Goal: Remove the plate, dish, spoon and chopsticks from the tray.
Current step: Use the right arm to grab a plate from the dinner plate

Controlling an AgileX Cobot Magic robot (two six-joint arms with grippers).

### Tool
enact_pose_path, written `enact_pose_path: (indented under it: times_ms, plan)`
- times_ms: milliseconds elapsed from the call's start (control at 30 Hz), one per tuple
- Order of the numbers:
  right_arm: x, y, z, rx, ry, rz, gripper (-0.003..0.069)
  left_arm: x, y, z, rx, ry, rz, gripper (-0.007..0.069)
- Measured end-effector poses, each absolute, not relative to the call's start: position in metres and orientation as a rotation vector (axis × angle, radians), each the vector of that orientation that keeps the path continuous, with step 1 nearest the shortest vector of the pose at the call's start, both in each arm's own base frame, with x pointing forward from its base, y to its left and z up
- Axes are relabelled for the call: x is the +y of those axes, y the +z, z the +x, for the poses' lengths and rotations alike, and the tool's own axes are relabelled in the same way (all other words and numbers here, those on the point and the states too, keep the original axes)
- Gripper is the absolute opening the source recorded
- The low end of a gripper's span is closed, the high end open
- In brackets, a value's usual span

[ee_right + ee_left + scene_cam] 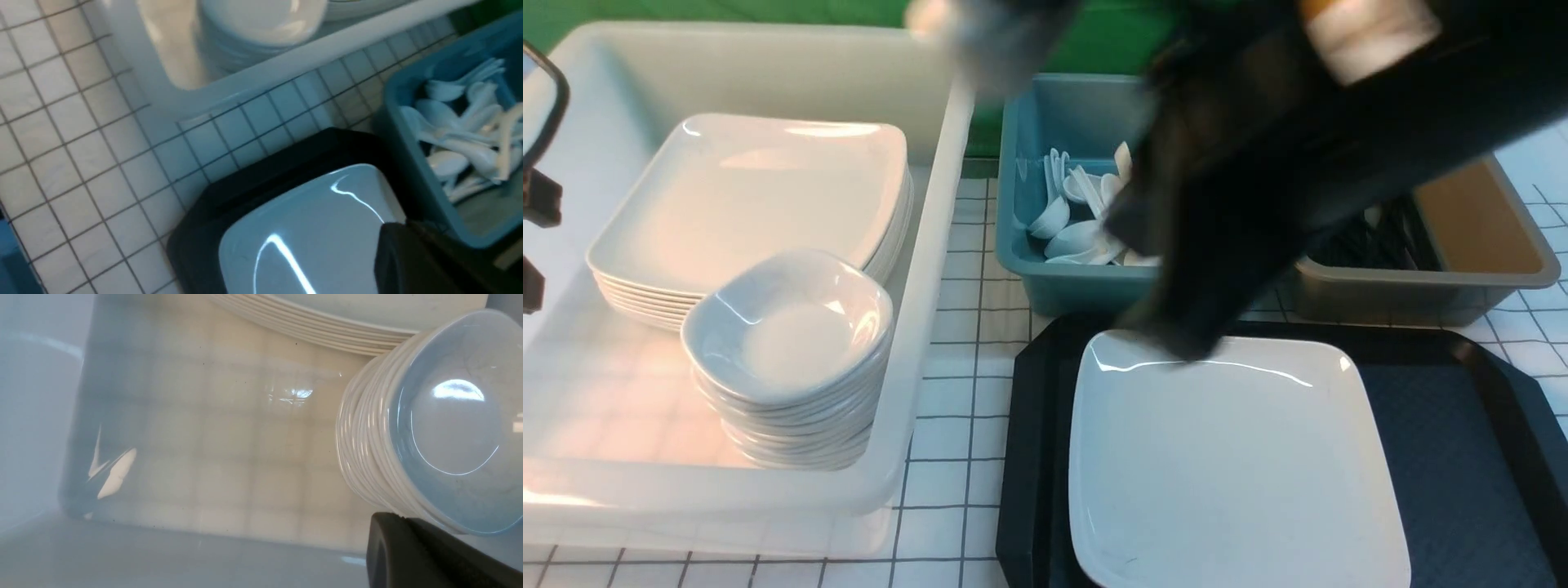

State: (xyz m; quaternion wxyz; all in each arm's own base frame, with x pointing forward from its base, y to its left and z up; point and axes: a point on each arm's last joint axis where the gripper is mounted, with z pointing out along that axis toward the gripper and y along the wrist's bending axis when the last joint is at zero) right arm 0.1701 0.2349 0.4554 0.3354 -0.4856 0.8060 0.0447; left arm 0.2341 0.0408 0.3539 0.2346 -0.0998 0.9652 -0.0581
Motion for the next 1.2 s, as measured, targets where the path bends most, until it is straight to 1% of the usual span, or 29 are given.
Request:
enact_pose_path:
  times_ms: [67, 100, 133, 167, 200, 233, 267, 300, 367, 400, 433, 467, 500, 533, 567, 600, 667, 700, 800, 867, 967, 1033, 1100, 1200]
  plan:
    - [0.19, 0.472, 0.166, 2.132, 0.127, -1.092, 0.003, 0.041, 0.354, 0.234, 2.646, -0.164, -0.275, 0.002]
    - [0.171, 0.473, 0.165, 2.161, 0.123, -1.011, 0.003, 0.04, 0.354, 0.234, 2.645, -0.174, -0.277, 0.002]
    - [0.167, 0.47, 0.165, 2.173, 0.113, -1.004, 0.003, 0.04, 0.354, 0.234, 2.644, -0.176, -0.277, 0.002]
    - [0.143, 0.467, 0.166, 2.222, 0.096, -0.886, 0.003, 0.038, 0.354, 0.234, 2.649, -0.201, -0.279, 0.002]
    - [0.135, 0.461, 0.167, 2.255, 0.078, -0.853, 0.003, 0.038, 0.354, 0.234, 2.652, -0.21, -0.279, 0.002]
    - [0.112, 0.443, 0.167, 2.346, 0.064, -0.753, 0.003, 0.035, 0.354, 0.233, 2.659, -0.249, -0.266, 0.002]
    - [0.11, 0.44, 0.167, 2.361, 0.062, -0.743, 0.003, 0.035, 0.354, 0.233, 2.658, -0.254, -0.267, 0.002]
    - [0.091, 0.406, 0.171, 2.508, 0.063, -0.663, 0.003, 0.032, 0.355, 0.233, 2.656, -0.295, -0.244, 0.002]
    - [0.08, 0.363, 0.176, 2.667, 0.103, -0.619, 0.003, 0.03, 0.355, 0.234, 2.651, -0.316, -0.228, 0.002]
    - [0.081, 0.358, 0.175, 2.68, 0.122, -0.62, 0.003, 0.03, 0.355, 0.234, 2.651, -0.318, -0.228, 0.002]
    - [0.075, 0.326, 0.181, 2.764, 0.243, -0.561, 0.003, 0.03, 0.355, 0.234, 2.65, -0.323, -0.224, 0.002]
    - [0.07, 0.299, 0.186, 2.802, 0.409, -0.527, 0.003, 0.03, 0.355, 0.234, 2.65, -0.323, -0.224, 0.002]
    - [0.071, 0.296, 0.187, 2.796, 0.461, -0.507, 0.003, 0.03, 0.355, 0.234, 2.65, -0.323, -0.224, 0.002]
    - [0.065, 0.275, 0.191, 2.807, 0.602, -0.443, 0.003, 0.03, 0.355, 0.234, 2.65, -0.322, -0.221, 0.002]
    - [0.064, 0.273, 0.194, 2.802, 0.633, -0.428, 0.003, 0.03, 0.355, 0.234, 2.65, -0.322, -0.221, 0.002]
    - [0.055, 0.259, 0.201, 2.799, 0.702, -0.347, 0.003, 0.03, 0.355, 0.234, 2.65, -0.322, -0.221, 0.002]
    - [0.043, 0.249, 0.211, 2.805, 0.718, -0.27, 0.0034, 0.03, 0.355, 0.234, 2.649, -0.323, -0.221, 0.002]
    - [0.042, 0.248, 0.212, 2.802, 0.712, -0.268, 0.0035, 0.03, 0.355, 0.234, 2.649, -0.323, -0.221, 0.002]
    - [0.032, 0.231, 0.226, 2.837, 0.668, -0.212, 0.0104, 0.029, 0.356, 0.234, 2.646, -0.336, -0.223, 0.002]
    - [0.03, 0.217, 0.234, 2.881, 0.655, -0.197, 0.0221, 0.027, 0.356, 0.234, 2.639, -0.36, -0.216, 0.002]
    - [0.029, 0.204, 0.24, 2.918, 0.646, -0.175, 0.0354, 0.026, 0.357, 0.235, 2.636, -0.37, -0.202, 0.002]
    - [0.027, 0.194, 0.246, 2.937, 0.629, -0.157, 0.0403, 0.026, 0.357, 0.235, 2.635, -0.371, -0.198, 0.002]
    - [0.026, 0.187, 0.25, 2.947, 0.621, -0.144, 0.0418, 0.026, 0.357, 0.235, 2.635, -0.372, -0.198, 0.002]
    - [0.025, 0.17, 0.256, 2.989, 0.616, -0.112, 0.0432, 0.026, 0.357, 0.235, 2.635, -0.369, -0.189, 0.002]
